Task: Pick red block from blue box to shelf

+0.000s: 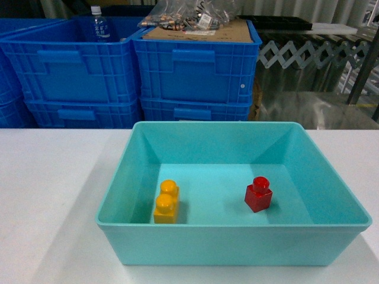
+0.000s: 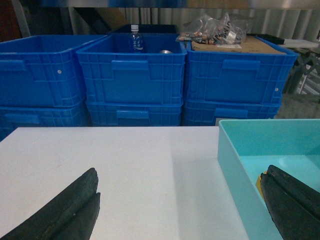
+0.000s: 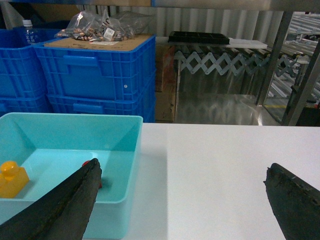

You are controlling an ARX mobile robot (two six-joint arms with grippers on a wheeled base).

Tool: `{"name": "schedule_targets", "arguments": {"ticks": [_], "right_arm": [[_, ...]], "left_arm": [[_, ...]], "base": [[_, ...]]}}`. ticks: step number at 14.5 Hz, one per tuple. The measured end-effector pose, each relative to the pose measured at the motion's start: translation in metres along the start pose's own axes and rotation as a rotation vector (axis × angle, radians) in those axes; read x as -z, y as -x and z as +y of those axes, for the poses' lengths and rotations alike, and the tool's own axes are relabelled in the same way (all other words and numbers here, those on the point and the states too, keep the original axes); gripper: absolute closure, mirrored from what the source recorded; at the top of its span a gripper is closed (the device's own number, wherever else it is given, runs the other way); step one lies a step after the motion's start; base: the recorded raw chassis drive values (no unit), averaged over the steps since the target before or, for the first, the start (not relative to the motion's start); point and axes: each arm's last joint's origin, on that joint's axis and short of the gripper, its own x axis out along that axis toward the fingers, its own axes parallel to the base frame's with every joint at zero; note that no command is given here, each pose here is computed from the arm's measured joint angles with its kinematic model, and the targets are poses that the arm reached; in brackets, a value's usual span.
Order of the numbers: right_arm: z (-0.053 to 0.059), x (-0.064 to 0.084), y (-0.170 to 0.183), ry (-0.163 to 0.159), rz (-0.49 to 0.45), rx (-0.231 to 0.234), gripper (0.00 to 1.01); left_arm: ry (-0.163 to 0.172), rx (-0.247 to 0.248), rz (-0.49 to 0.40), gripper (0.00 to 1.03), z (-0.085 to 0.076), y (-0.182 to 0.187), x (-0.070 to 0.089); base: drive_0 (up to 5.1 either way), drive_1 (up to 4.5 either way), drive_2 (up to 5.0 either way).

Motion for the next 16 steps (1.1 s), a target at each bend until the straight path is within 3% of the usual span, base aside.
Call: {"name": "schedule_targets", "arguments": {"ticks": [16], "right_arm": [[0.0,0.0,0.0,0.0,0.0,0.0,0.03]], "left_arm": [[0.0,0.0,0.0,0.05,0.0,0.0,0.0]], "base": [[0.0,0.0,0.0]]}}
